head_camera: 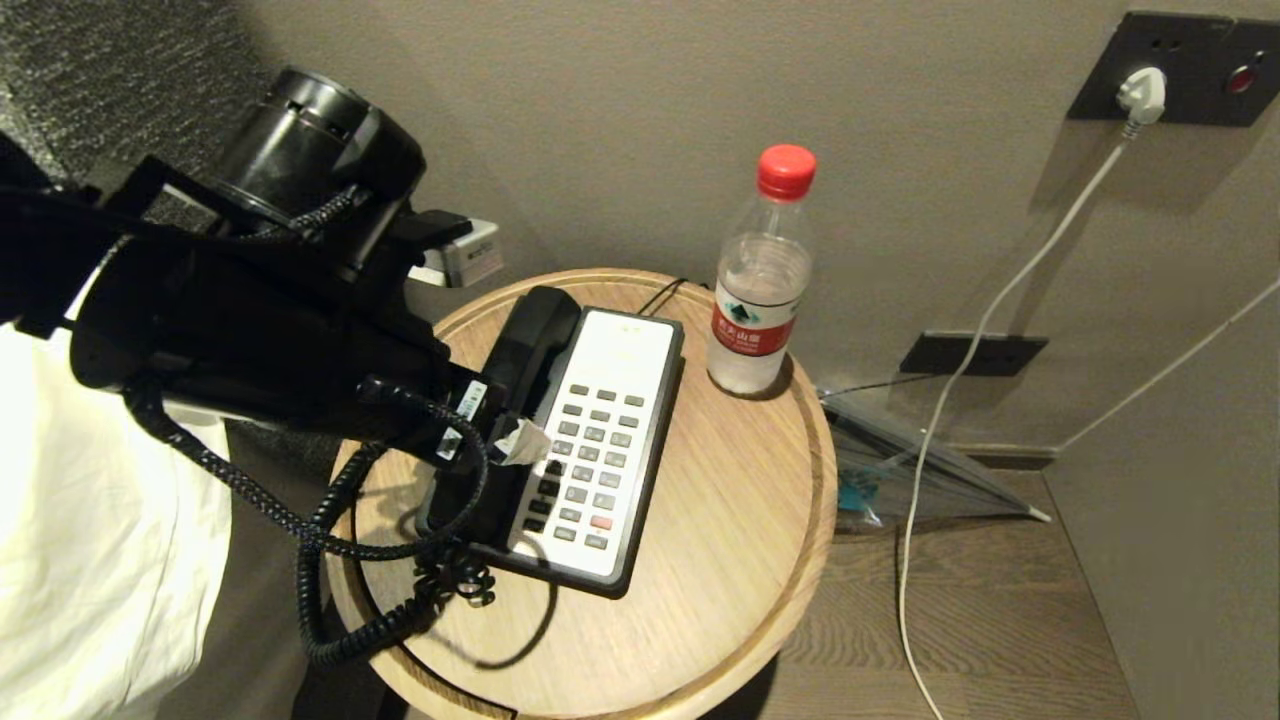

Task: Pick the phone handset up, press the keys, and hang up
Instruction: Pick up the desk phone handset

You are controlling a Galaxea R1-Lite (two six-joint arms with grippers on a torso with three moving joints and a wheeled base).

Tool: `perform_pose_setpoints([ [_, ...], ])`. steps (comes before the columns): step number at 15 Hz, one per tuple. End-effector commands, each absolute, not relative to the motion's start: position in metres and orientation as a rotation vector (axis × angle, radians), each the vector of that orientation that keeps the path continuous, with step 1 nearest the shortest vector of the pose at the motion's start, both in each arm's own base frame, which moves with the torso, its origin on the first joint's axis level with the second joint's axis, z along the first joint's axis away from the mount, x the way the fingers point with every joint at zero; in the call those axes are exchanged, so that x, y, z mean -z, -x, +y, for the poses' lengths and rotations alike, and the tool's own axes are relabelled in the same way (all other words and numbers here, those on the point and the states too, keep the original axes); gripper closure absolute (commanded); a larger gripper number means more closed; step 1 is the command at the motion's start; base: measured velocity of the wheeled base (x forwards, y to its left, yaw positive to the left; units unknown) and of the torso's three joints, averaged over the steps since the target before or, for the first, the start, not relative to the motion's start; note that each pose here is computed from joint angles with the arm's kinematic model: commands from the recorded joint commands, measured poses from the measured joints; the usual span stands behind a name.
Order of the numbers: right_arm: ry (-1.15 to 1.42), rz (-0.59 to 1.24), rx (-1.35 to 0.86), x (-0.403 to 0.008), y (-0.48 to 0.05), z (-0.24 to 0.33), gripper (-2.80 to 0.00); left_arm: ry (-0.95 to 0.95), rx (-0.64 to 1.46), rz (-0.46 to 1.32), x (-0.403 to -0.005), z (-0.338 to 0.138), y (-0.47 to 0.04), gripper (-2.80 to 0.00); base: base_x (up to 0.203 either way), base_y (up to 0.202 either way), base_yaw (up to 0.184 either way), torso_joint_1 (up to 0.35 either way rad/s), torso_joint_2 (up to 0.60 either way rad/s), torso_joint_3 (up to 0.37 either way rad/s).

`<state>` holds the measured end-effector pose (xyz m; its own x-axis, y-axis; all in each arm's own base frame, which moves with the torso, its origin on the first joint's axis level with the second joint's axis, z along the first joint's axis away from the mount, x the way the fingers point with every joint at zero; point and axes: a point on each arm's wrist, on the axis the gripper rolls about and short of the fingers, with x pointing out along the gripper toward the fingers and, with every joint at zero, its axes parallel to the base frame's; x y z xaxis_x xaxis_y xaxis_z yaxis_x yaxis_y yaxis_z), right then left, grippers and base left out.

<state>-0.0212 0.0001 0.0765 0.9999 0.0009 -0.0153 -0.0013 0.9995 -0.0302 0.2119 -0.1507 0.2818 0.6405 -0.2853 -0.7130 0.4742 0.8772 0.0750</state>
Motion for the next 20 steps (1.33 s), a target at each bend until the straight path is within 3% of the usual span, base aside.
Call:
perform_pose_setpoints([
  [1,0.031,0.017,0.0,-0.0762,0.0211,0.0001,0.0,-0.27,0.436,0.773,-0.2791,-0.1518,-0.2137,-2.8,0.0,0.0,0.0,0.0,0.0,0.0],
  [18,0.031,0.016,-0.001,-0.0763,0.0211,0.0001,0.0,-0.272,0.431,0.791,-0.2724,-0.1551,-0.2189,-2.8,0.0,0.0,0.0,0.0,0.0,0.0],
  [19,0.031,0.017,-0.003,-0.0762,0.0211,0.0001,0.0,-0.27,0.431,0.788,-0.2733,-0.1546,-0.2181,0.0,0.0,0.0,0.0,0.0,0.0,0.0],
  [20,0.031,0.015,-0.002,-0.0761,0.0212,0.0002,0.0,-0.27,0.431,0.788,-0.2733,-0.1546,-0.2181,0.0,0.0,0.0,0.0,0.0,0.0,0.0],
])
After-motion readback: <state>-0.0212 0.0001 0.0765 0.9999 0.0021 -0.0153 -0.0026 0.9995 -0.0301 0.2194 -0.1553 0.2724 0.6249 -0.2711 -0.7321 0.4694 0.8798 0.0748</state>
